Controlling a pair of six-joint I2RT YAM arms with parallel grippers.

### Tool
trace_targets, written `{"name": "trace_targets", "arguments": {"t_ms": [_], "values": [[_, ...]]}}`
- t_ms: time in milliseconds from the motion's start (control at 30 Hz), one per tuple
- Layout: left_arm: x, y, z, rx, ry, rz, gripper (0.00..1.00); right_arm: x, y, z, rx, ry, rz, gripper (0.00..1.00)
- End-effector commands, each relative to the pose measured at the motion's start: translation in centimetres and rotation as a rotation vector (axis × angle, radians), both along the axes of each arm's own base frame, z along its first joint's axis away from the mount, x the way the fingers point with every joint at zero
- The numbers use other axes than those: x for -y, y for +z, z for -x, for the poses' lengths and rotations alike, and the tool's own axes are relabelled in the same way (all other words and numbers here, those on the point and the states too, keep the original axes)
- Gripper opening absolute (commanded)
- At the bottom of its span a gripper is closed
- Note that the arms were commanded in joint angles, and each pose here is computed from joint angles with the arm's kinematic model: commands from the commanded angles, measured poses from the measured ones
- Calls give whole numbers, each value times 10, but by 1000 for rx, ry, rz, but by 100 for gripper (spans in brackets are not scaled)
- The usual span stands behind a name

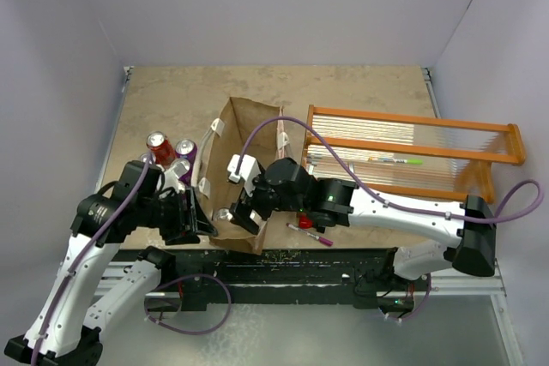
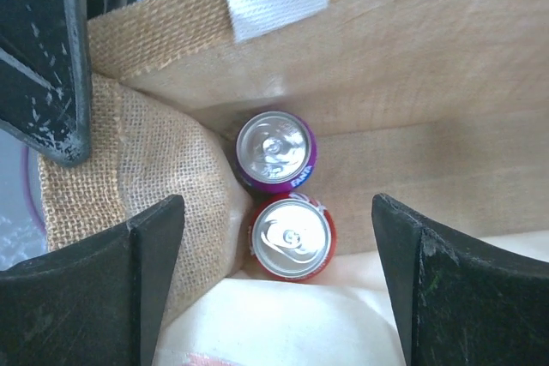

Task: Take the beverage out of the canvas bag
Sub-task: Adjust the canvas bag at the center of the board.

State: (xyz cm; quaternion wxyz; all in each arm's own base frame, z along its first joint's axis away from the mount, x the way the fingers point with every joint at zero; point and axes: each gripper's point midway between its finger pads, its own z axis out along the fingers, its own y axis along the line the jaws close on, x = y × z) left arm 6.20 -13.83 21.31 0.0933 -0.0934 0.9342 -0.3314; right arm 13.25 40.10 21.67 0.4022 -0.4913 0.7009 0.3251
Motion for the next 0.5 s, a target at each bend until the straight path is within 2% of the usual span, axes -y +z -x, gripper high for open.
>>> {"name": "trace_targets", "arguments": {"t_ms": [0,200,467], "values": [[-7,-17,11,-78,-27,-51,60,9,30,-23,152,-77,-29,92],[-9,-24,19,-111,-26,-60,51,15,30,-40,208,-114,52,97],[-8,-14,14,-59,-24,-45,39,-11,14,-42,135,-68,76,97]]}}
